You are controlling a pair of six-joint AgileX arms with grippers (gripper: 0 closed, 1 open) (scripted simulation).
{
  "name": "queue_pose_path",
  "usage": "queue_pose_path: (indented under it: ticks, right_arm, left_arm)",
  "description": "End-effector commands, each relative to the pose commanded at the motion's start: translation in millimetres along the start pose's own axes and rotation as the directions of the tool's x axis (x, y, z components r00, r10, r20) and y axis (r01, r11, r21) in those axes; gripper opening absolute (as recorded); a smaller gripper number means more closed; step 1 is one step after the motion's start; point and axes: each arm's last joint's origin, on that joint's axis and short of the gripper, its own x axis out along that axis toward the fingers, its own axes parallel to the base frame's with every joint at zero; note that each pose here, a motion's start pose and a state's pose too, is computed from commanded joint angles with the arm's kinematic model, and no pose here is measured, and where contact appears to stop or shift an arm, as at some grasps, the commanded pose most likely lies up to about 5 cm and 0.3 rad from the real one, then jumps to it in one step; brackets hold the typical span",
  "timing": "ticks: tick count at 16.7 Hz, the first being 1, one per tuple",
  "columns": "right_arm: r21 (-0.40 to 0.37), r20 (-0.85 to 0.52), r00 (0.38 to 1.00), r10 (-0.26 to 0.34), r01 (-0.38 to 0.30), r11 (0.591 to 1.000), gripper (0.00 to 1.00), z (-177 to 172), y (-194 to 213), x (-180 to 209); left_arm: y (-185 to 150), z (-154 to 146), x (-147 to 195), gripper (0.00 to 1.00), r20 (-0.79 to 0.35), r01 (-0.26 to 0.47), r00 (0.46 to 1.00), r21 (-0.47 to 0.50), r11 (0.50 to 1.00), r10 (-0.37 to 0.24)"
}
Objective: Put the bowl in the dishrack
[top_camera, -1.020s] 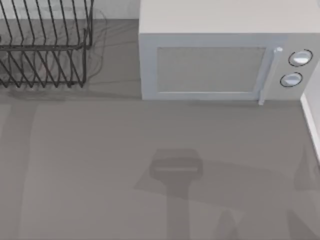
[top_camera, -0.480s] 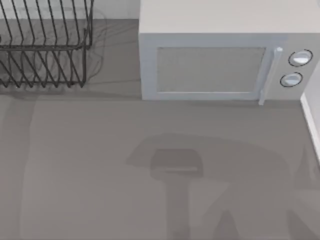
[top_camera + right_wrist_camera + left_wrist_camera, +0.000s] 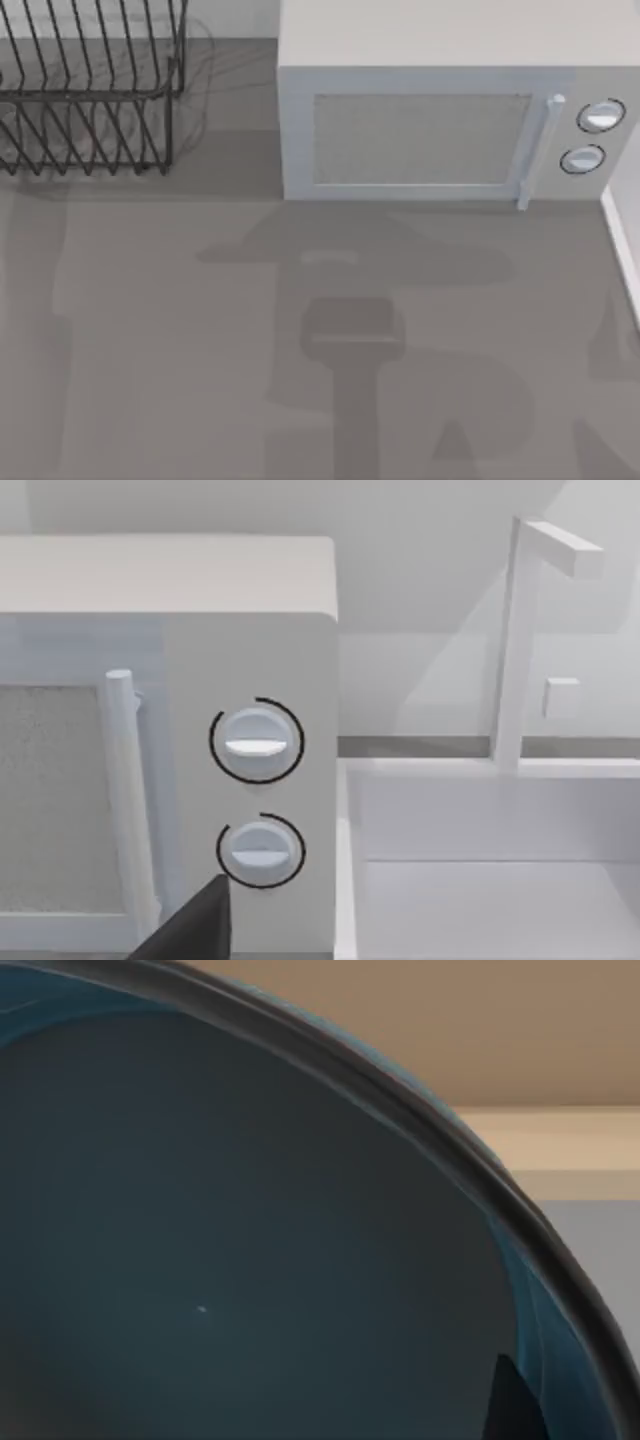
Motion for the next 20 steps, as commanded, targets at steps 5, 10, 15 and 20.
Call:
queue_pose_path:
  ticks: [5,10,15,20]
  right_arm:
    - [0.0,0.0,1.0,0.0,0.0,1.0,1.0,0,0,0]
    - [0.0,0.0,1.0,0.0,0.0,1.0,1.0,0,0,0]
    - [0.0,0.0,1.0,0.0,0.0,1.0,1.0,0,0,0]
    - [0.0,0.0,1.0,0.0,0.0,1.0,1.0,0,0,0]
  left_arm:
    - [-9,-72,31,0.0,0.0,0.0,1.0,-0.002,1.0,0.0]
    - [-11,-87,34,0.0,-0.007,0.0,1.0,-0.005,1.0,0.0]
    - [-11,-87,34,0.23,-0.007,0.0,1.0,-0.005,1.0,0.0]
    - [-11,-87,34,0.6,-0.007,0.0,1.0,-0.005,1.0,0.0]
